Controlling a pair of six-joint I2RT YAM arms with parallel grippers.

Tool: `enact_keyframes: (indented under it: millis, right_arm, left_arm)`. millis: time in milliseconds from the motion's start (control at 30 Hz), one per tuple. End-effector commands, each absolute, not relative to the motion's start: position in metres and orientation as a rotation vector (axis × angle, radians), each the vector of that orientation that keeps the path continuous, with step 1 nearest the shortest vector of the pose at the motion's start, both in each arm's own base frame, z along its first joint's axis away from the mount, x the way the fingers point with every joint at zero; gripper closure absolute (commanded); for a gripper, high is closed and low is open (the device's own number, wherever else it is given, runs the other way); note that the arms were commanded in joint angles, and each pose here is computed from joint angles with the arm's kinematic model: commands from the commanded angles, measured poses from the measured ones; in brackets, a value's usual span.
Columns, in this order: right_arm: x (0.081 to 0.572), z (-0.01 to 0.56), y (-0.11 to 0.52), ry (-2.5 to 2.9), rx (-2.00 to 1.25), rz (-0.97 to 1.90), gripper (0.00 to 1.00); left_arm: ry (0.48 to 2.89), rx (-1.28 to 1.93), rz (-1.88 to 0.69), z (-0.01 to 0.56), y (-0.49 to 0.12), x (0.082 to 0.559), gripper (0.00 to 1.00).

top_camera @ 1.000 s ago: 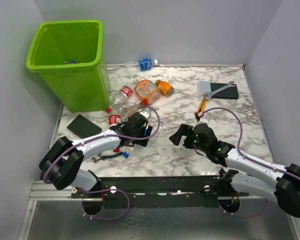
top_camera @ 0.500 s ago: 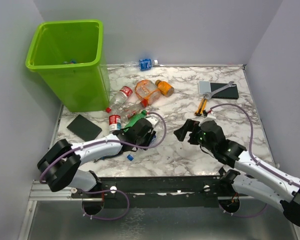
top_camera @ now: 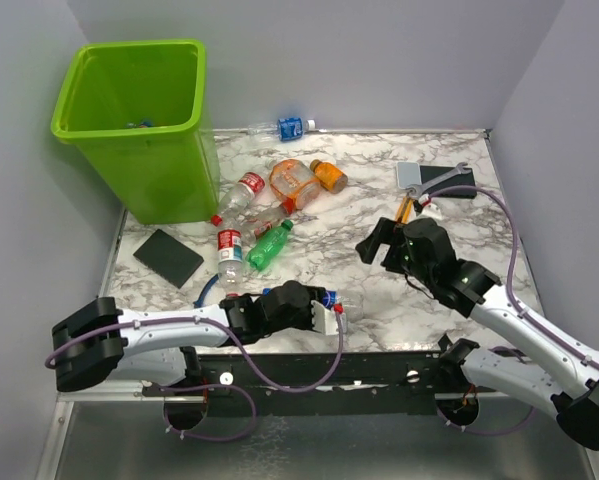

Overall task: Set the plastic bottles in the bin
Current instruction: Move the plastic bottle to the center of the board.

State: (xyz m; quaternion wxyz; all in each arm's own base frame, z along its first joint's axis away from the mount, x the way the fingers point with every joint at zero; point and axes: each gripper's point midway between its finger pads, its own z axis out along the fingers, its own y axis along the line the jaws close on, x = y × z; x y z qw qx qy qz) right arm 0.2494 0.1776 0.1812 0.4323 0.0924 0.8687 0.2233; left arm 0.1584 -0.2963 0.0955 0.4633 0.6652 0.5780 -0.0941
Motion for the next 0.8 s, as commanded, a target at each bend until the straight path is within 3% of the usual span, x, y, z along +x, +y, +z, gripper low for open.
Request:
enact_keyframes:
  millis: [0, 167, 233, 367, 467, 767]
  right_arm:
    - [0.234, 0.162, 0.171, 2.232, 0.194, 0.536, 0.01]
    - [0.224, 0.154, 0.17, 2.239, 0.19, 0.57, 0.01]
    - [0.22, 0.15, 0.171, 2.245, 0.189, 0.594, 0.01]
    - [0.21, 0.138, 0.171, 2.271, 0.2, 0.625, 0.01]
    - [0.205, 0.131, 0.169, 2.282, 0.205, 0.629, 0.01]
    - [0.211, 0.138, 0.166, 2.249, 0.139, 0.586, 0.01]
  left_arm:
    - [1.081, 1.871, 0.105, 0.098, -0.303, 0.188, 0.48]
    - [0.977, 1.984, 0.204, 0.084, -0.316, 0.198, 0.49]
    - [0.967, 1.998, 0.192, 0.08, -0.324, 0.199, 0.45]
    - [0.963, 2.001, 0.148, 0.075, -0.335, 0.197, 0.28]
    - [0.97, 1.974, 0.141, 0.078, -0.339, 0.198, 0.02]
    - [1.038, 1.689, 0.069, 0.141, -0.336, 0.2, 0.01]
